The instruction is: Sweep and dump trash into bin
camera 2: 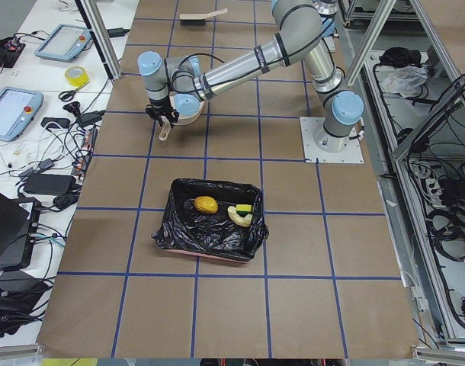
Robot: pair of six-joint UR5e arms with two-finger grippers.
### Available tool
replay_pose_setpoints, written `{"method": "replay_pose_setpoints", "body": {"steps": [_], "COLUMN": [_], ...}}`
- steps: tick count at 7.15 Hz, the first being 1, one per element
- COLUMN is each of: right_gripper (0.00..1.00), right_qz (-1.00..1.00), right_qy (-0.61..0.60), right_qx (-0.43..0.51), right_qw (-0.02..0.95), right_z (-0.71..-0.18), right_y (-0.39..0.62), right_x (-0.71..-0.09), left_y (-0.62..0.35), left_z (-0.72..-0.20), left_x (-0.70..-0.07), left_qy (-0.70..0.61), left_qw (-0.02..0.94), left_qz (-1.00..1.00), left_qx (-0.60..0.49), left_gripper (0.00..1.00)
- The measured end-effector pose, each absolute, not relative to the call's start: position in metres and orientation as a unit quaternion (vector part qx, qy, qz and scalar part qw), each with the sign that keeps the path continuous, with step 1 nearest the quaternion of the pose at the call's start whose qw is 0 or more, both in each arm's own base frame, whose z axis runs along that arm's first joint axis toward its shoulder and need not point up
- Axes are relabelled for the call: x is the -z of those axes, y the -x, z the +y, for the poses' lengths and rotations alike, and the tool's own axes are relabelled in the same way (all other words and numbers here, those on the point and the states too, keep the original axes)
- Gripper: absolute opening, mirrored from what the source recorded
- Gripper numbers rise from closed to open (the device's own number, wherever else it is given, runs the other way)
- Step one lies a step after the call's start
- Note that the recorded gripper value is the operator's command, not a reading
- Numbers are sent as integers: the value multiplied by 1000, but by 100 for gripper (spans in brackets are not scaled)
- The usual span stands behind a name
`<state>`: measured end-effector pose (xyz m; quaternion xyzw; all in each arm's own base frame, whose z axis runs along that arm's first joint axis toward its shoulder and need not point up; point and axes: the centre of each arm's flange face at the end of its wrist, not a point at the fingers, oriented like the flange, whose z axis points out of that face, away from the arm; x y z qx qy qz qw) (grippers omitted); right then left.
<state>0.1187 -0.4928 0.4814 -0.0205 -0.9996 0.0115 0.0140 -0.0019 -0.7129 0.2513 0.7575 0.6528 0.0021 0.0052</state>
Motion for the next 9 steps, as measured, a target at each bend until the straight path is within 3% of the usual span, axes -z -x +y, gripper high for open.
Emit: {"method": "replay_pose_setpoints", "body": {"steps": [4, 5, 9], "right_gripper": [100, 100, 100], "right_qz": [-999, -999, -999], "right_qy": [40, 42, 44], "right_qx": [0, -3, 18], "right_qw": [15, 11, 3], "right_z": [-485, -487, -452], "right_y": [-117, -116, -120], "right_x": [-476, -474, -500], "left_y": [9, 15, 35], "left_z": [-704, -697, -647], "left_x": [-288, -306, -404], "left_qy": [-709, -674, -481], "left_qw": [1, -2, 2], "left_qz": [705, 739, 877], "left_qx": [-4, -3, 9], "left_gripper": [67, 73, 84]}}
